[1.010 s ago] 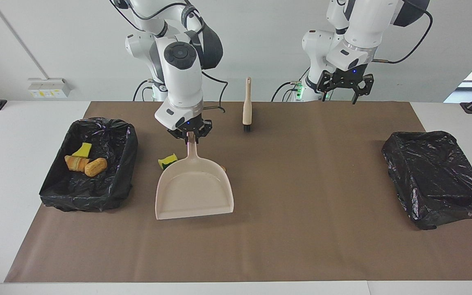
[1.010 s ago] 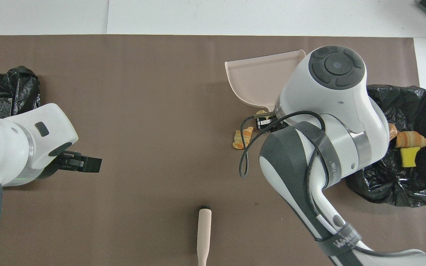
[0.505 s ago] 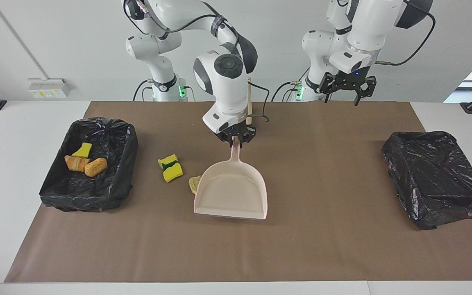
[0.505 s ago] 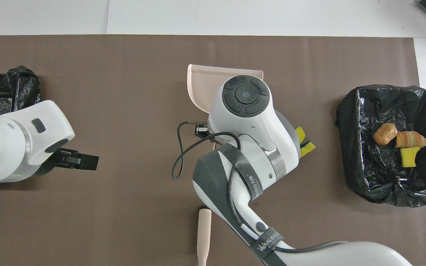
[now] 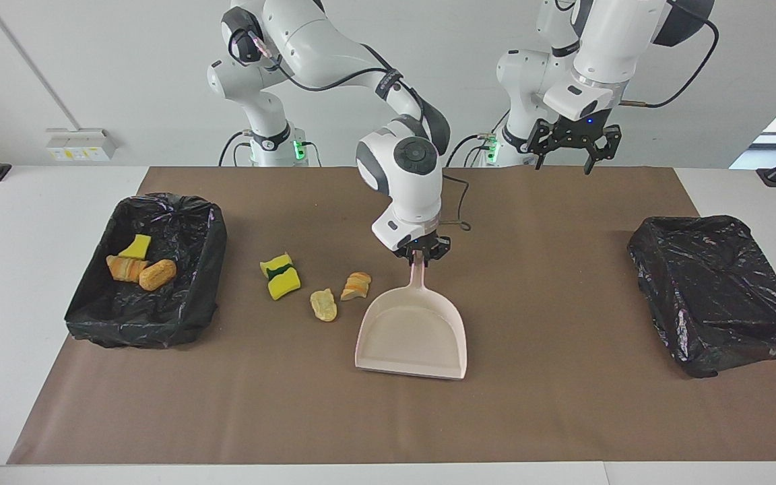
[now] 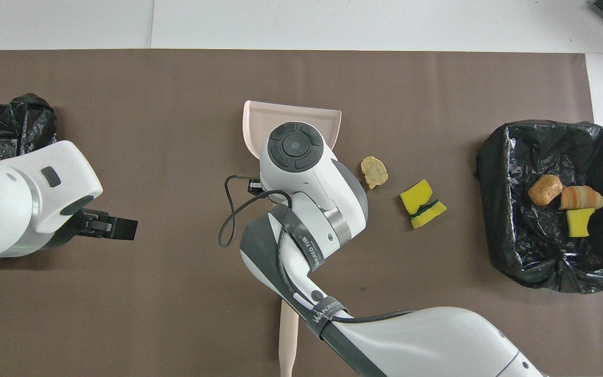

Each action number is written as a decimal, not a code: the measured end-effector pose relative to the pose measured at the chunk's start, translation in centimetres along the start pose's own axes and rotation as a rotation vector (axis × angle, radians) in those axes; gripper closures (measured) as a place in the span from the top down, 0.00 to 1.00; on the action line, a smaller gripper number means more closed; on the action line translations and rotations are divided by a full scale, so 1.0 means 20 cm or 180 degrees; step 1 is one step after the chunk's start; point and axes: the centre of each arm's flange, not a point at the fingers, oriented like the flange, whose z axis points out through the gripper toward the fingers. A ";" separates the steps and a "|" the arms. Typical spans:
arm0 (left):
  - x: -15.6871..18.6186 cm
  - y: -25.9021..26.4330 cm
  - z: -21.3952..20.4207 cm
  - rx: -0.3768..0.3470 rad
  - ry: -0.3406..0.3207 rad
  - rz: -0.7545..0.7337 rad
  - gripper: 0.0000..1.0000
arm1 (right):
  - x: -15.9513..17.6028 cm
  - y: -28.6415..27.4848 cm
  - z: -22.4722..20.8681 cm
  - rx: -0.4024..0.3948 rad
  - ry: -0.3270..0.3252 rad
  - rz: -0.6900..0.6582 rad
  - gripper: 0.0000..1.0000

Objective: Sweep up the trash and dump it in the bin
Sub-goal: 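Bring the dustpan back and set it on the mat with the right gripper, then reach the left gripper toward the dustpan handle, then hold the dustpan with the left gripper while the right gripper grasps the brush, then sweep the bread and sponge pieces into the dustpan with the right gripper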

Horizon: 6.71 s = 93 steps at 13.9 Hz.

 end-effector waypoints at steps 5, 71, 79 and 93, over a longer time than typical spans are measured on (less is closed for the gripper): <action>0.00 0.00 -0.01 -0.0001 0.0008 -0.0010 1.00 | -0.02 -0.02 0.03 -0.0005 -0.0009 -0.0038 0.32; 0.56 1.19 1.23 -0.0154 0.0204 -0.0201 0.83 | -1.17 0.99 -0.31 -0.0807 -0.0478 -0.0078 0.26; 0.58 1.11 1.13 0.0037 0.0166 0.0326 0.32 | -0.53 1.63 -0.23 -0.1517 -0.0239 -0.0406 0.26; 0.35 0.89 1.02 0.0286 -0.0693 0.3252 0.32 | -0.19 1.21 0.03 -0.0510 -0.0703 -0.0457 0.26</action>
